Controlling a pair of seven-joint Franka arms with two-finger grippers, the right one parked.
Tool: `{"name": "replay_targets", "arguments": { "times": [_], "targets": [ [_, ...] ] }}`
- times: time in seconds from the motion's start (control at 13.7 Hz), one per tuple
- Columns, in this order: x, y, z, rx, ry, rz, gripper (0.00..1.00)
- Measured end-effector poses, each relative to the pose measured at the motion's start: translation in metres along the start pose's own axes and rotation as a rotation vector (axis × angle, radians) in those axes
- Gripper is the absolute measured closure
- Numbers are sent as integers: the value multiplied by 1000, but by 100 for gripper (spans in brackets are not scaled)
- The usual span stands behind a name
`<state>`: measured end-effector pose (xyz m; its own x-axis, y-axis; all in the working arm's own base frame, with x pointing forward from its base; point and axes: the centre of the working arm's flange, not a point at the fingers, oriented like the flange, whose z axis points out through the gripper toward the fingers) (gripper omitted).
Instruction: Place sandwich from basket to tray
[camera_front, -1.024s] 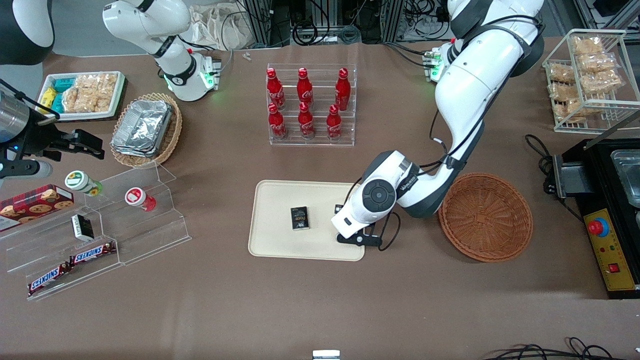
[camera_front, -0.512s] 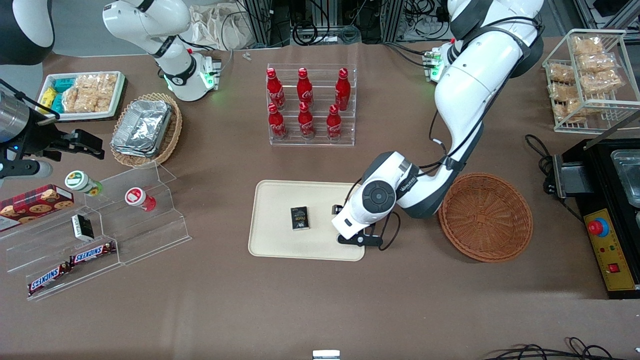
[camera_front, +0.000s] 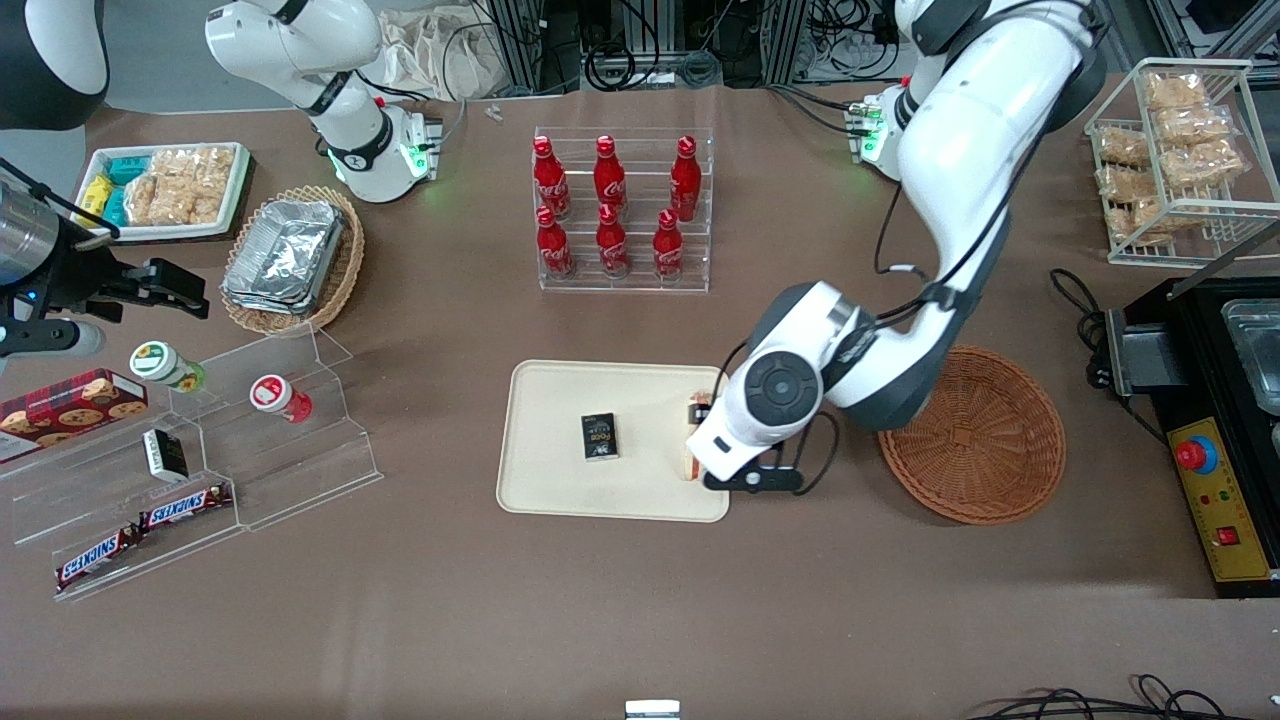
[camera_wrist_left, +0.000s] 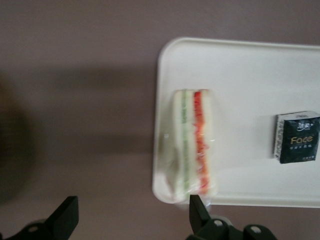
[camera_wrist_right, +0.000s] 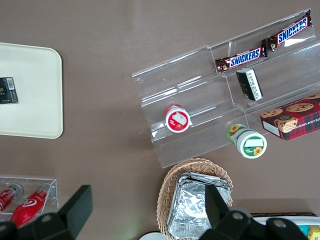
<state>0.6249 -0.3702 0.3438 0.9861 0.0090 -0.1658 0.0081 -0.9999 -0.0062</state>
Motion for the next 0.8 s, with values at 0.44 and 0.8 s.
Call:
{"name": "replay_targets", "arguments": {
  "times": [0.44,0.8],
  "targets": [
    [1,-123,-131,35,78,-164,1],
    [-24,-201,-190,80,98,-230,0]
  ]
}}
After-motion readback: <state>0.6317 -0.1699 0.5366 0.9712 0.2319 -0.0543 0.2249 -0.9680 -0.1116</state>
